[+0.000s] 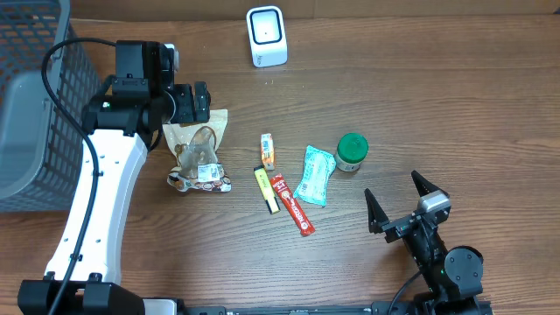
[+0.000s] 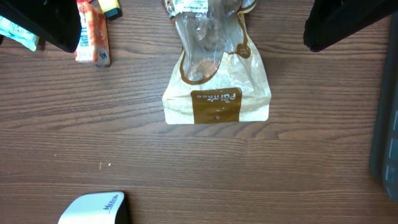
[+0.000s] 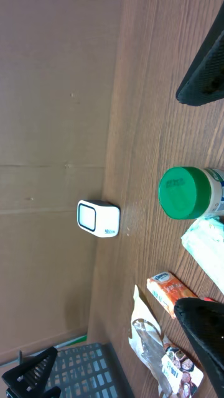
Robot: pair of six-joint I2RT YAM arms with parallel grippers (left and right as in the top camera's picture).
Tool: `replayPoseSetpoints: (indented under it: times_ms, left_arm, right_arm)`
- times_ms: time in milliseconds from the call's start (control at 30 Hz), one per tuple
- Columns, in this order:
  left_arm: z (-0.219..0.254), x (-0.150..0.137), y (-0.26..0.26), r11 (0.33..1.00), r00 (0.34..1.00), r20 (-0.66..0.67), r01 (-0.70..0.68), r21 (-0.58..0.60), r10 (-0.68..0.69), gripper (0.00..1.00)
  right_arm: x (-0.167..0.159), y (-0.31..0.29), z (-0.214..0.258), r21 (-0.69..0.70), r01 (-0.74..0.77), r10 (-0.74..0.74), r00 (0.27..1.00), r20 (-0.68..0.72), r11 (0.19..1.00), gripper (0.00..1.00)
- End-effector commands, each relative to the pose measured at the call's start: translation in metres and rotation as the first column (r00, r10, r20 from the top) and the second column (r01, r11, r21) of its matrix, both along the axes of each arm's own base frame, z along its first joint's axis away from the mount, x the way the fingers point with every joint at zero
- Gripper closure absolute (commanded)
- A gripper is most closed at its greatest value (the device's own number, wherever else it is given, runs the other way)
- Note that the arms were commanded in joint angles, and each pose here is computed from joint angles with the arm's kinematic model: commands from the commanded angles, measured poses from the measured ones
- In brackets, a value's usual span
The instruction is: Scan the item barcode
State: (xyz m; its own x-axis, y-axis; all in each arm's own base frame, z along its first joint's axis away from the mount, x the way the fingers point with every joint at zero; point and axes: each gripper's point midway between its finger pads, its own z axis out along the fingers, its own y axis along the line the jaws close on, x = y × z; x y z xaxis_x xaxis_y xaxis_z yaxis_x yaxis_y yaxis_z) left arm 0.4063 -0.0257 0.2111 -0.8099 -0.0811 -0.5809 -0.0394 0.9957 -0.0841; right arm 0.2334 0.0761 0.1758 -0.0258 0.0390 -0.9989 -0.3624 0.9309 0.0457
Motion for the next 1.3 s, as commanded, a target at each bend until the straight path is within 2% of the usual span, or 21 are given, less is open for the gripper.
replayPoseSetpoints:
  times_ms: [0, 333, 433, 667, 1067, 1267]
  left_arm:
    - [0.000, 0.001, -0.002, 1.000, 1.000, -0.001, 0.000, -0.010, 0.000, 0.00]
    - [0.000, 0.002, -0.002, 1.000, 1.000, -0.002, 0.000, -0.010, 0.000, 0.00]
    - [0.000, 0.001, -0.002, 1.000, 1.000, -0.002, 0.000, -0.010, 0.000, 0.00]
    - [0.000, 0.001, -0.002, 1.000, 1.000, -0.001, 0.000, -0.010, 0.000, 0.00]
    - [0.000, 0.002, -0.002, 1.000, 1.000, -0.002, 0.000, -0.010, 0.000, 0.00]
    - [0.000, 0.001, -0.002, 1.000, 1.000, -0.001, 0.000, -0.010, 0.000, 0.00]
  right_arm:
    - [0.001, -0.001, -0.003, 0.004, 0.007, -0.007, 1.000, -0.002, 1.000, 0.00]
    - [-0.001, 0.002, 0.007, 0.011, -0.016, 0.016, 0.999, 0.039, 1.000, 0.00]
    - [-0.001, 0.003, -0.002, 0.005, -0.017, 0.018, 1.000, -0.001, 1.000, 0.00]
    - [-0.003, 0.005, 0.002, 0.110, -0.027, 0.032, 0.999, -0.038, 0.994, 0.00]
    - [-0.023, -0.003, 0.091, 0.111, -0.005, 0.009, 0.999, -0.031, 0.994, 0.00]
    - [-0.012, -0.001, 0.136, 0.098, 0.005, 0.005, 0.995, -0.098, 0.995, 0.00]
